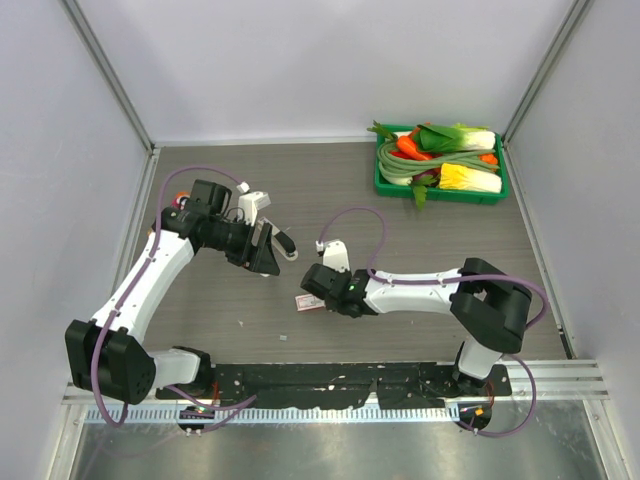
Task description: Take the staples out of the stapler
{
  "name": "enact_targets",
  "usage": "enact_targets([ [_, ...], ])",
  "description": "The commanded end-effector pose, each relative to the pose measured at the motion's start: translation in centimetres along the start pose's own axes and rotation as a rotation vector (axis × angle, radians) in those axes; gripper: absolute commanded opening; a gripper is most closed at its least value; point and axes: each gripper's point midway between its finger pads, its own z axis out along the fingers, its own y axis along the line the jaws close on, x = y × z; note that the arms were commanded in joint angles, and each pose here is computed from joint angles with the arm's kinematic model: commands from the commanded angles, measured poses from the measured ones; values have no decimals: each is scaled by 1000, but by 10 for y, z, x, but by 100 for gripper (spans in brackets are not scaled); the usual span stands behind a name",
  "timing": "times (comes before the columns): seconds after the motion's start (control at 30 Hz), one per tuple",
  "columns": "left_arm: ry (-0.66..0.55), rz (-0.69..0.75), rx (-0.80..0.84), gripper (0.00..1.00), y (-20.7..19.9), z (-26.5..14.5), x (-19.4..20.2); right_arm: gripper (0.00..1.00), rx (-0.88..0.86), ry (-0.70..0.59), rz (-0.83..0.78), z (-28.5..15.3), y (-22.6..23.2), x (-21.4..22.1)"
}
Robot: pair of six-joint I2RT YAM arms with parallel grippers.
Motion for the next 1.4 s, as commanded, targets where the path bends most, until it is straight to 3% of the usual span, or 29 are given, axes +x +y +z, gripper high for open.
enact_targets([
  [0.0, -19, 32, 23, 71, -8, -5, -1, 1, -13, -49, 9, -3, 9, -19],
  [0.5, -9, 24, 26, 71, -7, -3, 0, 1, -31, -151, 26, -21, 8, -36],
  [0.8, -15, 26, 30, 71, -9, -4, -3, 1, -23, -143, 28, -23, 4, -32],
  [1.17, -16, 31, 27, 70, -9, -4, -2, 22, 35, -81, -14, -10, -2, -15],
  [1.37, -16, 32, 26, 71, -8, -5, -2, 24, 48, -61, -35, -5, 1, -13],
])
